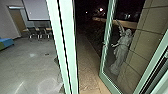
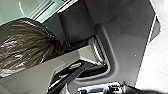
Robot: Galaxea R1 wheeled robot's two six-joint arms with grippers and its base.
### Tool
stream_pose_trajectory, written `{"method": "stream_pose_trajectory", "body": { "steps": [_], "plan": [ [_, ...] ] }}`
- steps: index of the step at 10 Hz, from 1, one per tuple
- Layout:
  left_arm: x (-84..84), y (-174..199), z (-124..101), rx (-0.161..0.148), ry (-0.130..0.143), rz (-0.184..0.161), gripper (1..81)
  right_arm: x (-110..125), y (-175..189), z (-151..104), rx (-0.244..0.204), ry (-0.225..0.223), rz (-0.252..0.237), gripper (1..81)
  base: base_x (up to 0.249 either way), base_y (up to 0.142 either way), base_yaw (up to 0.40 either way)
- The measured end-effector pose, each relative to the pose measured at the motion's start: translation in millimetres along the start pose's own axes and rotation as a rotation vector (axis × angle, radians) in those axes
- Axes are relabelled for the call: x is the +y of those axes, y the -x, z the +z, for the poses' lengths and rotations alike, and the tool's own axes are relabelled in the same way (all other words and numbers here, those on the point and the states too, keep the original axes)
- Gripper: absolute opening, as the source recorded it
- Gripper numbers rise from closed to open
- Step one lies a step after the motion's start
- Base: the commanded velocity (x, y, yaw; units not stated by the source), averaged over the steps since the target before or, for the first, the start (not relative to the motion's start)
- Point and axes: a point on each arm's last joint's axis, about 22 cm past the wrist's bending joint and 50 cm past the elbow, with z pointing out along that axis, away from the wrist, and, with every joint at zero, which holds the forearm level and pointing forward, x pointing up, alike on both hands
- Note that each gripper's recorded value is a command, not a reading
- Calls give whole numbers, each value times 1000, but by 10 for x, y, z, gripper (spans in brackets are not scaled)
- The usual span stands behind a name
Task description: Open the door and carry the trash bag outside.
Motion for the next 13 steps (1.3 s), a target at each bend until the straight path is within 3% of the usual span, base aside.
{"method": "stream_pose_trajectory", "body": {
  "steps": [8, 10, 13],
  "plan": [
    [-43, 25, -11, -2, -6, -1, 10, -71, 42, 31, -4, -10, 1, 811, 0, -50, 0],
    [83, -25, 20, 5, 10, 1, 10, 86, -23, -23, 4, 14, 0, 811, 0, -76, 0],
    [-25, 0, -6, 2, -4, 0, 10, -14, 34, 18, -2, 0, -1, 811, 0, -85, 0]
  ]
}}
